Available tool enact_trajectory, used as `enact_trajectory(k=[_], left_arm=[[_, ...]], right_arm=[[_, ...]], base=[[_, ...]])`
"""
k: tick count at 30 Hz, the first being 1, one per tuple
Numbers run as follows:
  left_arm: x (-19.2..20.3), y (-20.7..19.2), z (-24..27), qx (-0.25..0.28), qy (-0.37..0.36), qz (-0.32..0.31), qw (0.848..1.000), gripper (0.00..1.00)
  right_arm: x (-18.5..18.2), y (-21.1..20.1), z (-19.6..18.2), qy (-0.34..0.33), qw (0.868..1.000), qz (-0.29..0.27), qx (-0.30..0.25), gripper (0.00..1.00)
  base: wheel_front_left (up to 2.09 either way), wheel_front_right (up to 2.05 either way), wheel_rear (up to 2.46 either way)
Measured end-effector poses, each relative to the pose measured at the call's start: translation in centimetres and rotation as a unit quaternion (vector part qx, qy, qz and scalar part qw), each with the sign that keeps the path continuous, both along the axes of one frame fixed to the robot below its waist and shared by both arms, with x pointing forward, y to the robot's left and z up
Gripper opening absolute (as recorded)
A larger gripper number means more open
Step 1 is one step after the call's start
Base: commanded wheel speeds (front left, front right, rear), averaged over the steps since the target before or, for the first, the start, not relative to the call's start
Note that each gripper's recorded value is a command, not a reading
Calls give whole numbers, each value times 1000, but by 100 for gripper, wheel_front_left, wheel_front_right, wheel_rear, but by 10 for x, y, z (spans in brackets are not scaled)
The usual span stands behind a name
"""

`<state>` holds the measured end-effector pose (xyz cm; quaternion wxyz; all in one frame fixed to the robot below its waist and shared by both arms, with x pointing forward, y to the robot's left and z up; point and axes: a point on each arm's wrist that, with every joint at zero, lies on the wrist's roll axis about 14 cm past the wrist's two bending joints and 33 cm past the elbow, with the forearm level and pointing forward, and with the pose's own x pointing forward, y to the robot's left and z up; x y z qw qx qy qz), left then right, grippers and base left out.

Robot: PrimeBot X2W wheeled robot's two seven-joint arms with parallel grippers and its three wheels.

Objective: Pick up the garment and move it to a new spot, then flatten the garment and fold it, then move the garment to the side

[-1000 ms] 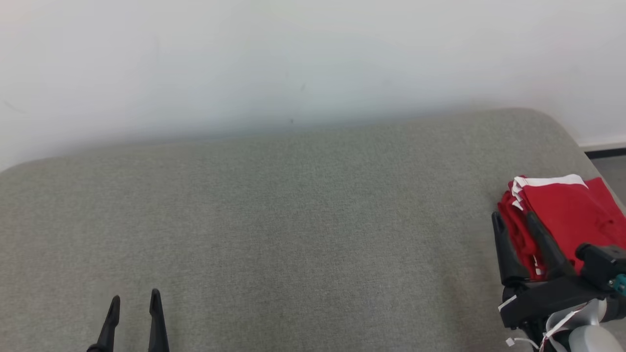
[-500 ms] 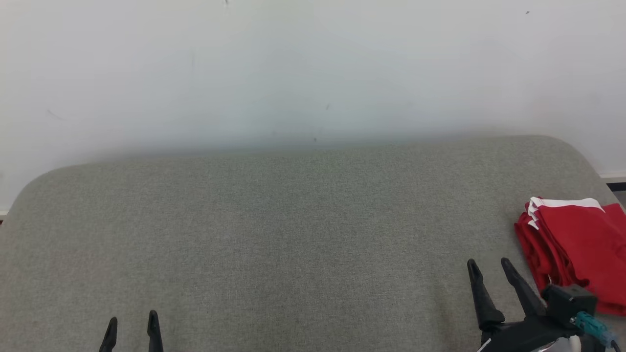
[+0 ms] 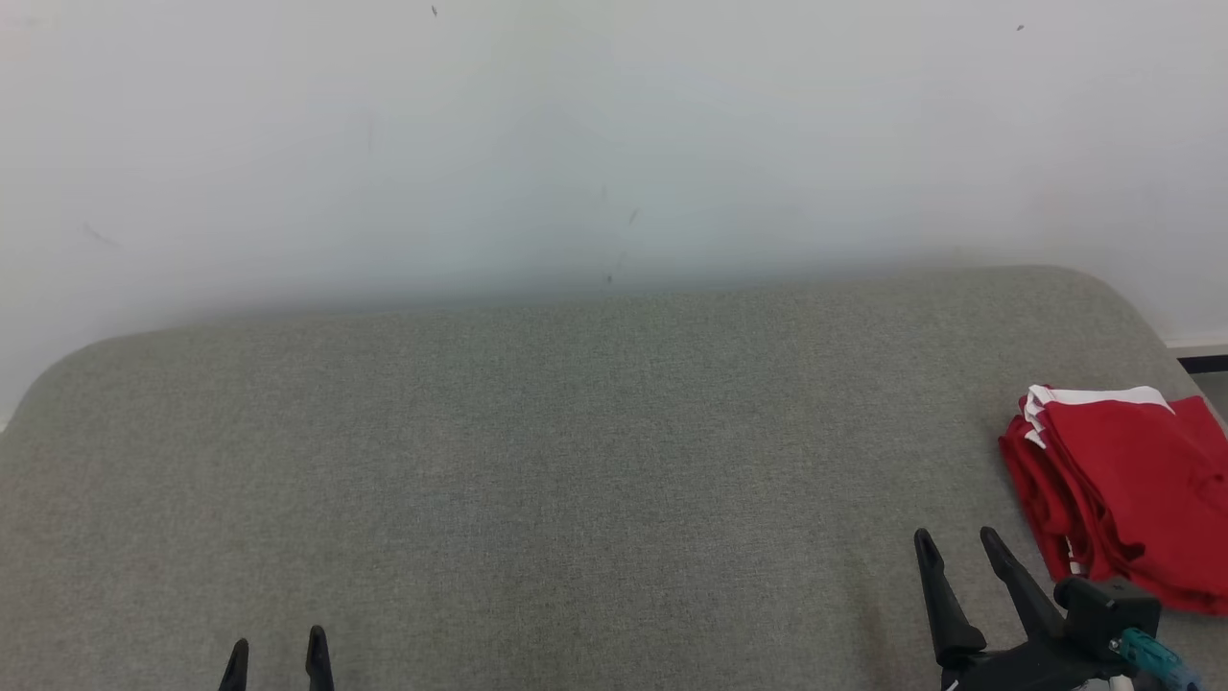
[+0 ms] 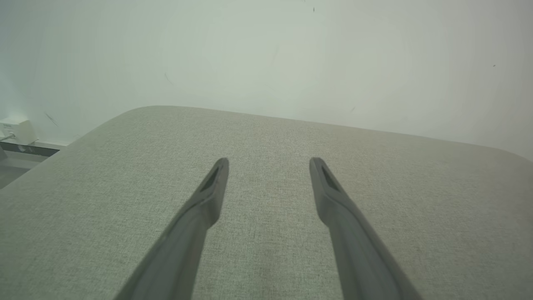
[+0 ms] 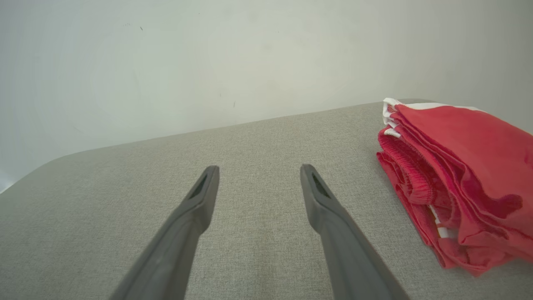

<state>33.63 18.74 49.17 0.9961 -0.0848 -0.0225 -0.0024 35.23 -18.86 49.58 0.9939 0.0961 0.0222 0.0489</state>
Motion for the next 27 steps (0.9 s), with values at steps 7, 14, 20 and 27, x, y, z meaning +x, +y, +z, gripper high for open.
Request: enact_trajectory(k=[7,14,20,27], left_arm=[[1,-3,3,1,-4,-2,1000,100],[2,-3,1,-1,-1,-1,1000,100],[2,-4,0,-2,1,-3,1000,100],[1,-6,-5,-2,9,-3,1000,0]], right_arm=[[1,0,-1,2,1000,-2,6,100],[3,1,-3,5,1000,-1,9,100],[4,1,-3,5,1000,-2,9,100],[2,2,-8,12,1000,-3,12,0]], base=[[0,0,0],[0,0,0],[0,0,0],[0,0,0]])
